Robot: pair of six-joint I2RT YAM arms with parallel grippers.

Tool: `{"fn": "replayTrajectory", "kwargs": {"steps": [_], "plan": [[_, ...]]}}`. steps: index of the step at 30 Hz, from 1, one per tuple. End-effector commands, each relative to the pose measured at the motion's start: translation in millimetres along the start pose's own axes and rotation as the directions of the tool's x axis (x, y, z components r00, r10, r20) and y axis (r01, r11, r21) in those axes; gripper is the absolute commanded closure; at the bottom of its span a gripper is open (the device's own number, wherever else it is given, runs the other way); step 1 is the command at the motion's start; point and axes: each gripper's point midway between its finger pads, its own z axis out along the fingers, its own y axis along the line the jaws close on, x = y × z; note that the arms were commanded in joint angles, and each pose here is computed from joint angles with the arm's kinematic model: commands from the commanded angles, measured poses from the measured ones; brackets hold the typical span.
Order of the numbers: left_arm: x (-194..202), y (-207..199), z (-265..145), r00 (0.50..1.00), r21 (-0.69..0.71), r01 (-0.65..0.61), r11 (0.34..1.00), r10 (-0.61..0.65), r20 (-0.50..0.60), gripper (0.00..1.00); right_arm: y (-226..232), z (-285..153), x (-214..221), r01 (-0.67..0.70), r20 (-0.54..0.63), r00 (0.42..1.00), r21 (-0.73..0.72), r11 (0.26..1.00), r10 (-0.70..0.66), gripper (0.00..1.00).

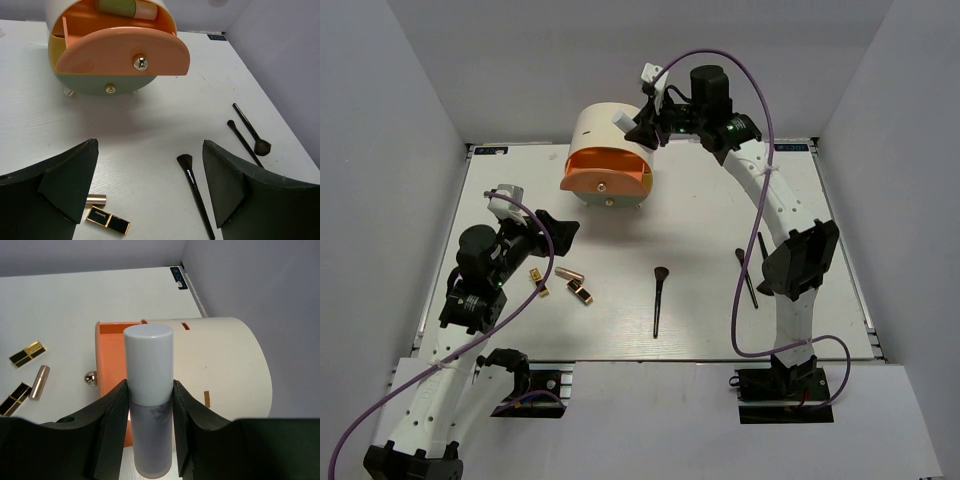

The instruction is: Organize the makeup

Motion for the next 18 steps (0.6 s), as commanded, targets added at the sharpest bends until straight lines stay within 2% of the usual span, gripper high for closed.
{"fn": "replayTrajectory", "kwargs": {"steps": [1,9,18], "plan": [[-12.0,-5.2,-3.2,1.0,0.014,-0.019,1.0,0.019,0.025,0.05,-2.3,0.8,-8.4,0.065,0.017,0.998,0.015,0.998,-0.065,1.0],[-11.6,-4.3,-5.4,1.0,0.005,-0.018,1.0,0.017,0.022,0.05,3.4,32.9,15.6,0.109,0.021,0.994,-0.018,0.994,-0.109,1.0],[-10.2,-0.6,-8.8,0.999,-0.017,-0.021,1.0,0.021,0.024,0.05,30.4,58.0,28.3,0.113,0.015,0.994,-0.093,0.989,-0.113,1.0]]}}
